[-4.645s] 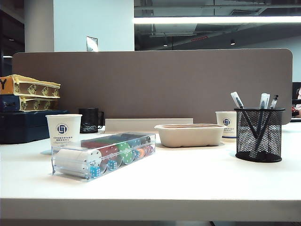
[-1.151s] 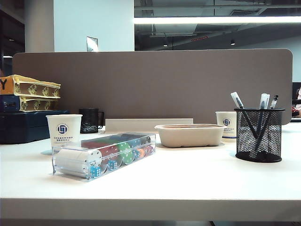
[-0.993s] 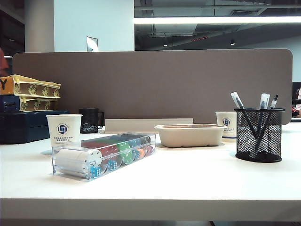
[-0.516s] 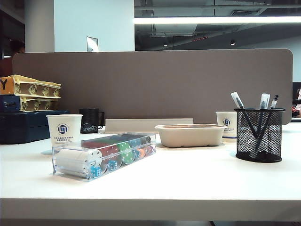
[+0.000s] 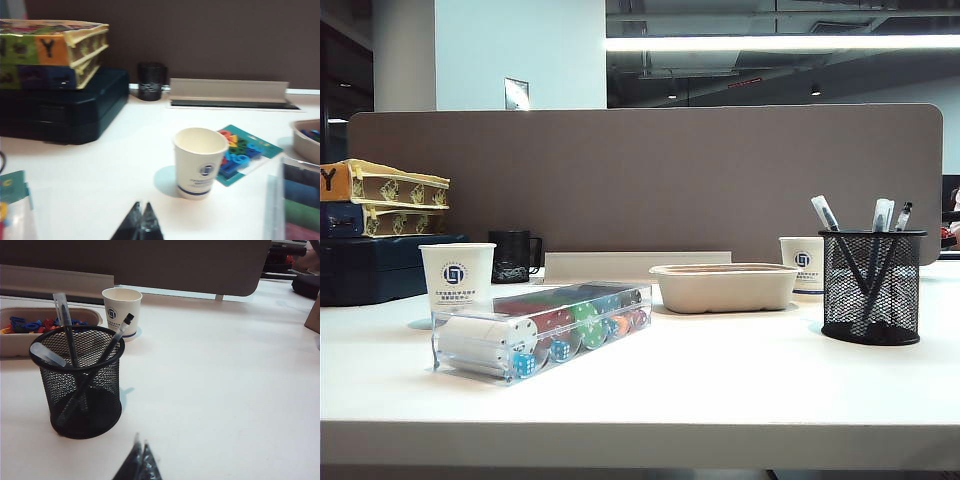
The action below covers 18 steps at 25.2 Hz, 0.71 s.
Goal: Pick up one pen and put it in the pen container.
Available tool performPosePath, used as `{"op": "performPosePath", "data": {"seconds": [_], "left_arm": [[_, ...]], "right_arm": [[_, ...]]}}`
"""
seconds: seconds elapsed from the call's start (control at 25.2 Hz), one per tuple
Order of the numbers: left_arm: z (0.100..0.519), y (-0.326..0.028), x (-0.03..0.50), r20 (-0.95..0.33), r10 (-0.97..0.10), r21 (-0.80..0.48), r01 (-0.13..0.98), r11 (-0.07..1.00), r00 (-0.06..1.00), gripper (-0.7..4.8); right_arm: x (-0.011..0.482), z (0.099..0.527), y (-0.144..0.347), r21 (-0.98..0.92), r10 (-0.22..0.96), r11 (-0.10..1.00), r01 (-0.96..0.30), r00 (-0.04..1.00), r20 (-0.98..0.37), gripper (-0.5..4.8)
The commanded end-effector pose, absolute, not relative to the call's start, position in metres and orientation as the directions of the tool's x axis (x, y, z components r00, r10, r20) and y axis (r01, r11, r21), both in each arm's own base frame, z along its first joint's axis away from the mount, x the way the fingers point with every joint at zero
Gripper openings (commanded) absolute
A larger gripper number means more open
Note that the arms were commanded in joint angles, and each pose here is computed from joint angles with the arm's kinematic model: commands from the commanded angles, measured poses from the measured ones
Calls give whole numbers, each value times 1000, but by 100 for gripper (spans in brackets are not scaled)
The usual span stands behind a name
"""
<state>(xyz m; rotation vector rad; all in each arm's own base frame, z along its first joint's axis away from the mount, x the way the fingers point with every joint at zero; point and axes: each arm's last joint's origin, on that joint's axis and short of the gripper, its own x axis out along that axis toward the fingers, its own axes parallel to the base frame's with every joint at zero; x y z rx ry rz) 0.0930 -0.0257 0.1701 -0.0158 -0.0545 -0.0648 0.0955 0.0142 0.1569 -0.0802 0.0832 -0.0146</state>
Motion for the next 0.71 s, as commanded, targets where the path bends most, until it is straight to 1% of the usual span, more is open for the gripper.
{"op": "performPosePath", "data": {"seconds": [0.04, 0.16, 0.32, 0.44, 0.71], "left_arm": [[172, -25, 93, 65, -136, -12, 137, 990, 989, -5], [172, -24, 94, 66, -167, -7, 168, 986, 984, -5], [172, -19, 95, 66, -160, -2, 161, 987, 985, -5], [172, -12, 96, 67, -114, -1, 114, 994, 991, -5], [172, -4, 97, 67, -44, 4, 44, 999, 997, -5]], "right_arm": [[96, 156, 14, -73, -15, 997, 9, 997, -73, -4], [96, 156, 14, -74, -15, 997, 9, 997, -73, -4], [96, 156, 14, -73, -14, 997, 9, 997, -73, -5], [96, 156, 14, -74, -15, 997, 9, 997, -73, -4], [96, 156, 14, -73, -14, 997, 9, 997, -73, -4]]}}
